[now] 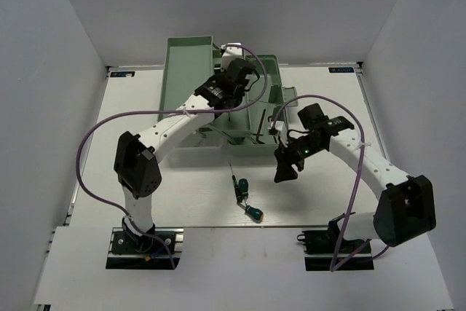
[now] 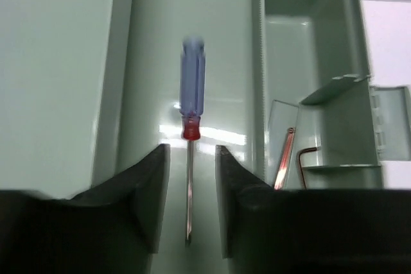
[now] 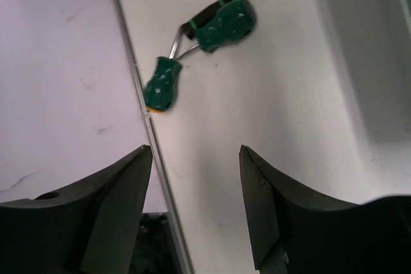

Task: Sort the tools into containers

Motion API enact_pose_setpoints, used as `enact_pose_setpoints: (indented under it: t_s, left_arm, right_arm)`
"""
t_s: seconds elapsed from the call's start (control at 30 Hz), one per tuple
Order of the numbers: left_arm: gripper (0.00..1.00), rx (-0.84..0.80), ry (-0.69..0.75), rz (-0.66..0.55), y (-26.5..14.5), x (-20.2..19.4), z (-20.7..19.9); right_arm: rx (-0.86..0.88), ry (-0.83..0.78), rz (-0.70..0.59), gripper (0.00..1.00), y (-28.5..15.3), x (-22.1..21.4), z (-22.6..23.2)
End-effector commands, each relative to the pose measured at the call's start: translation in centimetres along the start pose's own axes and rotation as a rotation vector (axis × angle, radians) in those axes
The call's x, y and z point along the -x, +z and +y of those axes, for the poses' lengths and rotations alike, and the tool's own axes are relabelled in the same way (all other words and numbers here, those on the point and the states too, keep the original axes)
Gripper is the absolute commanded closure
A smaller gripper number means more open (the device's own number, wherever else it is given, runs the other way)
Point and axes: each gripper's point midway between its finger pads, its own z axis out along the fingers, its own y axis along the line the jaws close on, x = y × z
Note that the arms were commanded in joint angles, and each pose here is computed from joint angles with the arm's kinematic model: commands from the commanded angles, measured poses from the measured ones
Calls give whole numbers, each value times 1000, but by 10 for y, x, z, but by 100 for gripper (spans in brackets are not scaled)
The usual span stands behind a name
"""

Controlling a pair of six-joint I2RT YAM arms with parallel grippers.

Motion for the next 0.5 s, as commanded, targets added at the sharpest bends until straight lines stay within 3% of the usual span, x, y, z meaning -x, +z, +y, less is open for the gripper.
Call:
enact_pose_setpoints:
  t_s: [0.0,0.1,0.27,0.37,0.43,0.47]
  left_arm:
    - [41,-56,-1,-23,-12,30,1]
    - [29,-65,-30,-42,-13,45,7]
    - [24,-161,-64,-106,-60,83,18]
    - [21,-189,-22,-73,-85,59,33]
    - [18,-214,-72,-102,-126,65,64]
    - [16,-211,-66,-56,-128,36,74]
  right_arm:
    - [-117,-128,-27,37,11,20,-16]
    - [-165,-166,-6,40,27,29,-15]
    - [-277,-129,12,45,64,54,-16]
    - [-345,-56,92,44,96,58,-27]
    - [-367,10,107,40,106,64,-24]
    - [-384,36,136,40,118,63,-33]
